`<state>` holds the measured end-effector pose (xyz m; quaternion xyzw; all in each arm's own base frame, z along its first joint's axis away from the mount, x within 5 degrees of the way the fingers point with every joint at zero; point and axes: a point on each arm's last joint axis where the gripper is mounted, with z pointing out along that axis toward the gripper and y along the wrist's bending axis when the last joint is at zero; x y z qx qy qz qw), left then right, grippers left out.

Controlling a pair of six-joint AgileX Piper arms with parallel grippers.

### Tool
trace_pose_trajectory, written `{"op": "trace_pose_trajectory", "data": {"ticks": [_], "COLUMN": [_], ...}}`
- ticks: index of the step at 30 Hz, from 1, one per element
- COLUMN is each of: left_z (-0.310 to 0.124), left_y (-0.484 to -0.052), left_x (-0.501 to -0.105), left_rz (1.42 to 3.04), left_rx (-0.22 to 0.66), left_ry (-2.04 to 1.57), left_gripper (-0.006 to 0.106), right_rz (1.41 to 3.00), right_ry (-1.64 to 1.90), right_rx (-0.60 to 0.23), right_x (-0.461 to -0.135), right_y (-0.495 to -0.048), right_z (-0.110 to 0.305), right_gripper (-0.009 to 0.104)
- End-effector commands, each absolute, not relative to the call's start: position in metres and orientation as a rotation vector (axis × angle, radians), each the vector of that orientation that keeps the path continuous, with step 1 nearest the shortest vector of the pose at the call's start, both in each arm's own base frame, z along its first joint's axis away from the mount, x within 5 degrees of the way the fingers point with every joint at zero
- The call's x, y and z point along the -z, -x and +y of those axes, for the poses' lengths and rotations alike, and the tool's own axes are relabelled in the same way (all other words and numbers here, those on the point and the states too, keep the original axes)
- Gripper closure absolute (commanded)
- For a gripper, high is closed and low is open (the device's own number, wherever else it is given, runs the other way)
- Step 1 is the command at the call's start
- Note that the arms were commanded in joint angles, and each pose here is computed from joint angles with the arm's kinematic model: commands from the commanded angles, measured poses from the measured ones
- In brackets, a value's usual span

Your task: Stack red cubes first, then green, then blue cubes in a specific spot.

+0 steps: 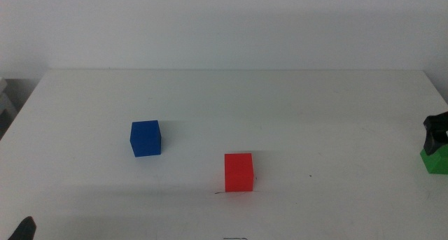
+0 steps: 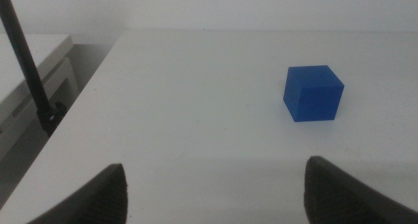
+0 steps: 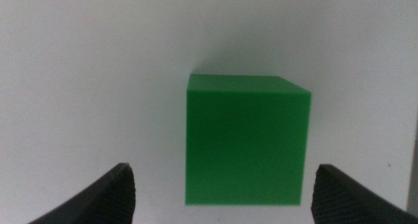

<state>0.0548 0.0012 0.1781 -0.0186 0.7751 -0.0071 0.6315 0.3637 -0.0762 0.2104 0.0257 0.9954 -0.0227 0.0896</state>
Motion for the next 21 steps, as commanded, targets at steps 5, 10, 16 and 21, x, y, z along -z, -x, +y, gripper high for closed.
{"op": "trace_pose_trajectory", "data": {"ticks": [5,10,16,21], "left_z": [0.001,0.001,0.001,0.001], "left_y": [-0.054,-0.054,-0.054,-0.054], "left_x": [-0.189,-0.189,-0.189,-0.189], "left_rz": [1.665,1.665,1.665,1.665], "left_rx": [0.039,0.039,0.039,0.039], "left_ry": [0.057,0.057,0.057,0.057], "left_gripper": [0.009,0.009,0.009,0.009], "right_rz": [2.908,2.91,2.903,2.886], "right_ry": [-0.054,-0.053,-0.05,-0.066], "right_rx": [0.112,0.11,0.112,0.113], "right_x": [-0.221,-0.21,-0.201,-0.203], "right_y": [-0.368,-0.373,-0.379,-0.381], "right_z": [-0.079,-0.08,-0.081,-0.081], "right_gripper": [0.013,0.013,0.022,0.064]}}
